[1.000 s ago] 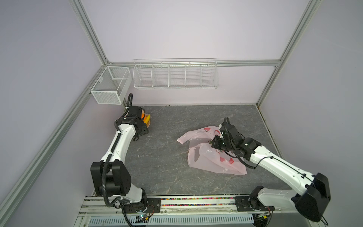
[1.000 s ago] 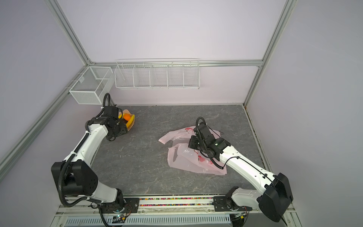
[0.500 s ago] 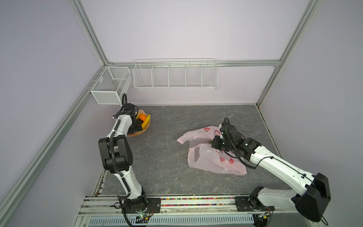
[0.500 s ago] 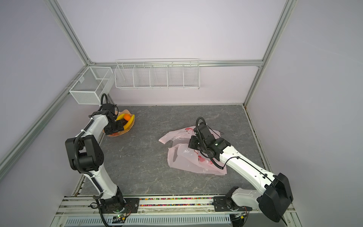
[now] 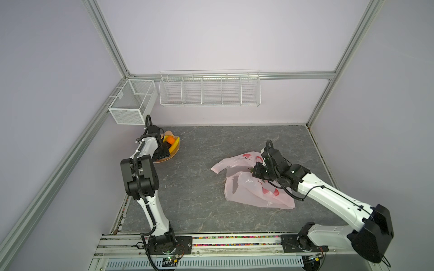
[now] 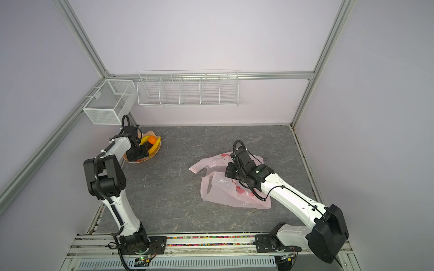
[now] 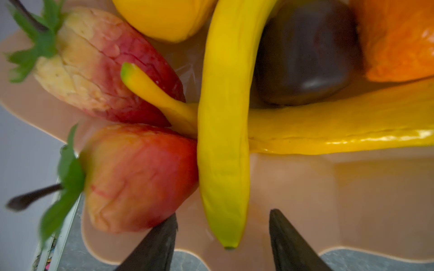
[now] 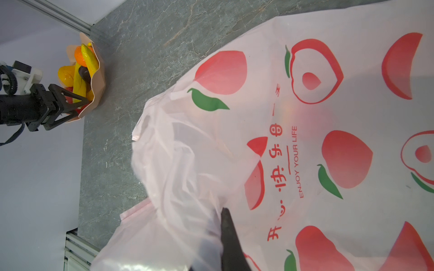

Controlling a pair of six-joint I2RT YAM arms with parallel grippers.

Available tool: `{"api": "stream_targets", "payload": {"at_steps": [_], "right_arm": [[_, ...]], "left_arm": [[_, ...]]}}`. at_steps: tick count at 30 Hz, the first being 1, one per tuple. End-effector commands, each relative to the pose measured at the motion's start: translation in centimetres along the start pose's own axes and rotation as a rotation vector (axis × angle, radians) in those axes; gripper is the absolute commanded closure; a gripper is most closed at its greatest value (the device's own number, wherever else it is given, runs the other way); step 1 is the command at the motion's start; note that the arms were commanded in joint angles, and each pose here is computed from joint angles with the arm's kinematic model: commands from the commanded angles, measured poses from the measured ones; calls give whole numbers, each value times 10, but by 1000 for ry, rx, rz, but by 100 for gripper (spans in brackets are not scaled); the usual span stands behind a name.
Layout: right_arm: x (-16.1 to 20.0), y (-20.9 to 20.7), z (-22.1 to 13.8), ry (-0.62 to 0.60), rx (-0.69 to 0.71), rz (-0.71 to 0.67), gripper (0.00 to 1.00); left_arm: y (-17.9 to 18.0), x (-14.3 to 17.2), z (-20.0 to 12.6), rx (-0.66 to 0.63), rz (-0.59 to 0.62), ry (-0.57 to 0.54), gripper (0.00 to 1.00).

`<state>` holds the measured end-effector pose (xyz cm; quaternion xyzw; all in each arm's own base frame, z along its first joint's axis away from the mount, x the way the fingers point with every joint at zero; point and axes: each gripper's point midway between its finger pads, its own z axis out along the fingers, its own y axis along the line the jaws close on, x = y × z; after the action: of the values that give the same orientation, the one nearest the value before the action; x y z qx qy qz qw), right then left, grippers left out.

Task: Place the fruits into the plastic bag
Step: Pick up the fruit from the plate.

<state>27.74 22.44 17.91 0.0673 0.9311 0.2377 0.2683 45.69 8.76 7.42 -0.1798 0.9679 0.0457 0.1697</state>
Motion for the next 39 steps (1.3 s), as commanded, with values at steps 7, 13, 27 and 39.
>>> {"api": "stream_targets", "payload": {"at_steps": [7, 13, 27, 39], "right_arm": [[-2, -2, 1, 6, 19, 8, 94], [-1, -2, 2, 10, 21, 9, 94], [-2, -7, -6, -13, 26, 15, 94], [-2, -14, -15, -37, 40, 22, 94]], "left_arm": [[-6, -28, 1, 42, -25, -60, 42], [-9, -30, 2, 56, -34, -68, 44], [-8, -30, 3, 56, -63, -78, 50], [-4, -20, 2, 41, -56, -70, 55]]}}
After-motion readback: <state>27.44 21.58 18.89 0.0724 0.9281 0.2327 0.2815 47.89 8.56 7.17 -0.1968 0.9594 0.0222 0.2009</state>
